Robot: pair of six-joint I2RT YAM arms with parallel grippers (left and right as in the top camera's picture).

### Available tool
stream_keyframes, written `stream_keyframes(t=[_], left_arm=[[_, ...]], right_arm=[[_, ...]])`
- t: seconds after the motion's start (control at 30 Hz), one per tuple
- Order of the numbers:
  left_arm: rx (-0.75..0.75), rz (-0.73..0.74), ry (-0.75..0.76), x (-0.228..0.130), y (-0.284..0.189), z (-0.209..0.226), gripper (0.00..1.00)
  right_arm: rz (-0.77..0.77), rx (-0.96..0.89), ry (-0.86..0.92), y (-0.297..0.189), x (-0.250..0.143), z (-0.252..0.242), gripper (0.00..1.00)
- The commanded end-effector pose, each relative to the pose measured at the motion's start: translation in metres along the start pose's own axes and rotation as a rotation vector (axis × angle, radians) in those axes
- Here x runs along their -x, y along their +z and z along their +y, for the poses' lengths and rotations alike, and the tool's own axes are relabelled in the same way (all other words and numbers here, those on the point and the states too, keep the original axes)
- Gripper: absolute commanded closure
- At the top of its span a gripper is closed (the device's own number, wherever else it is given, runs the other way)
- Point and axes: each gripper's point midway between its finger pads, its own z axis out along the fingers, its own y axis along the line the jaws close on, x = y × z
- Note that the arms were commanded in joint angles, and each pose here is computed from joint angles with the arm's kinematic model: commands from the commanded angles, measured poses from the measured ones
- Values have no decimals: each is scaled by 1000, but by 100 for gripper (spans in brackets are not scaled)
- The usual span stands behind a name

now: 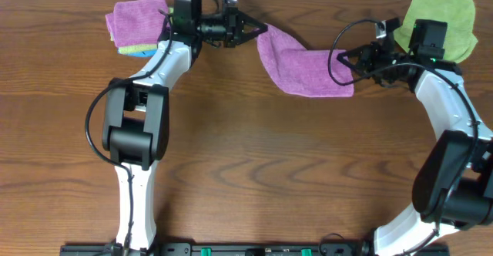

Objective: Fold the cloth
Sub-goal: 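Lift the purple cloth with both grippers and pull it upward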

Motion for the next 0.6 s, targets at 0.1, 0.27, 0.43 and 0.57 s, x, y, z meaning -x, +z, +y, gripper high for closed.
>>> stream_keyframes(t=[0.1,0.27,0.43,0.57], left_arm=[[-48,68,3,-10,0,-7,94],[-99,142,-13,-22,-2,-16,43],[-111,161,-18,-25,-3,-19,5],[-118,159,22,-23,-3,-22,5]], right_arm=[[47,115,-20,0,-7,24,44],[52,115,-16,-2,-9,26,27],[73,107,3,-4,-16,26,23],[117,58,-2,-7,-32,19,22]])
